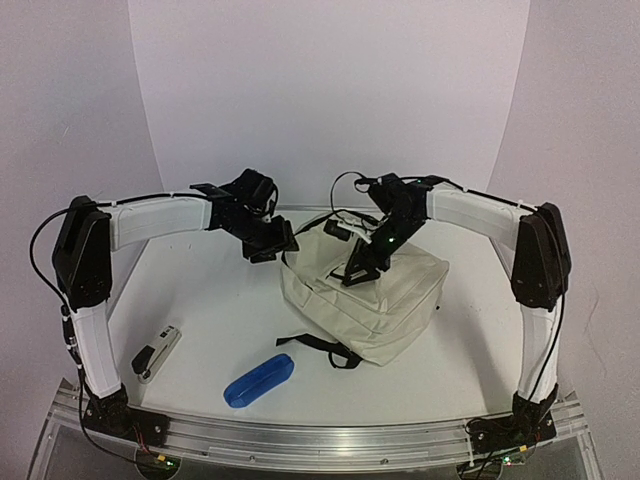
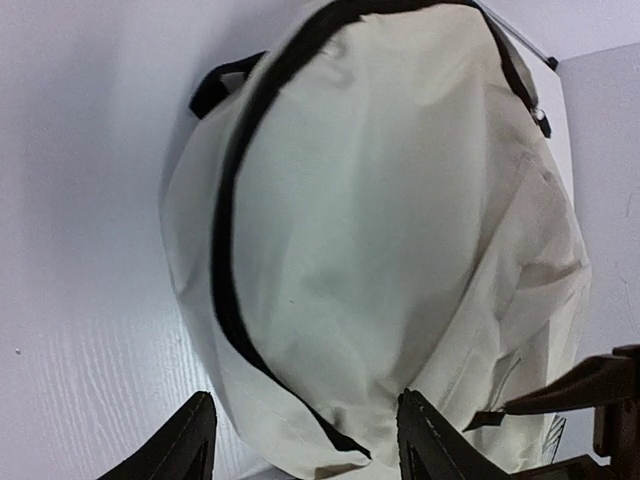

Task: Pack the student bag
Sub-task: Adjust the student bag at the center of the board, then unzip the student bag at the center of the board.

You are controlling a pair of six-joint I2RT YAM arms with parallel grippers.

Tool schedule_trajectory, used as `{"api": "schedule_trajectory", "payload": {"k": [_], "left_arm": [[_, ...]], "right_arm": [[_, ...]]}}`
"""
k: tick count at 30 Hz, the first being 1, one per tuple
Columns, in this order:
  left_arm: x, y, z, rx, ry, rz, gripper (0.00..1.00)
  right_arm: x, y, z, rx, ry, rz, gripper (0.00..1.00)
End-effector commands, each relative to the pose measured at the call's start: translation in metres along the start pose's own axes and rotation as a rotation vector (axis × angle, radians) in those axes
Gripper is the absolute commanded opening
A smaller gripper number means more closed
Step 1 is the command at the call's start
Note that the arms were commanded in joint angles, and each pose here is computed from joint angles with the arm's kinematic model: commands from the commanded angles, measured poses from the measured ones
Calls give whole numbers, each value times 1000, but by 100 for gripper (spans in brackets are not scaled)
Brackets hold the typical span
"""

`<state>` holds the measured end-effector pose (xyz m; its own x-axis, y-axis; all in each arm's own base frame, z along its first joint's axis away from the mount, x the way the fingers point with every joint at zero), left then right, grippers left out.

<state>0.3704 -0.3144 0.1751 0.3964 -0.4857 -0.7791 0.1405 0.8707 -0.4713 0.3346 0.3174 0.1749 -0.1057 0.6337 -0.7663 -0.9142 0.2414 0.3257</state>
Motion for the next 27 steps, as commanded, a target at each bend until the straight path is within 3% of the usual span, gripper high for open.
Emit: {"api": "schedule_trajectory", "payload": {"k": [1,10,19,21,27], "left_arm": [[-13,-42,-11,84,-6,-120,62],[6,-54,-22,62,8,-158,61],[10,-49,-29,15,1,-184,61],[9,-52,-29,12,-9,-210,61],[10,-67,-42,126,-27,-280,60]], "right_arm": [[8,-13,15,7,-38,-76,49],[22,-39,10,9,-17,-193,47],[29,-9,-26,-59,59,-109,44],[31,-8,-31,-53,71,-107,37],[29,-18,-13,-27,40,-139,3]]}}
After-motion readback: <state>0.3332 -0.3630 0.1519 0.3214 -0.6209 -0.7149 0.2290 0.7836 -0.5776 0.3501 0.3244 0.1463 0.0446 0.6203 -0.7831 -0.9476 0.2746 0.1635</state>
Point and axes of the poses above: each gripper's point midway between its finger pads, its own x axis out along the fingers, its own y axis along the line the jaws close on, z = x × y, the point moved 4 cm from there along -x, back along the fingers, and after that the axes turned 6 degrees about x, right-handed, at the moved point
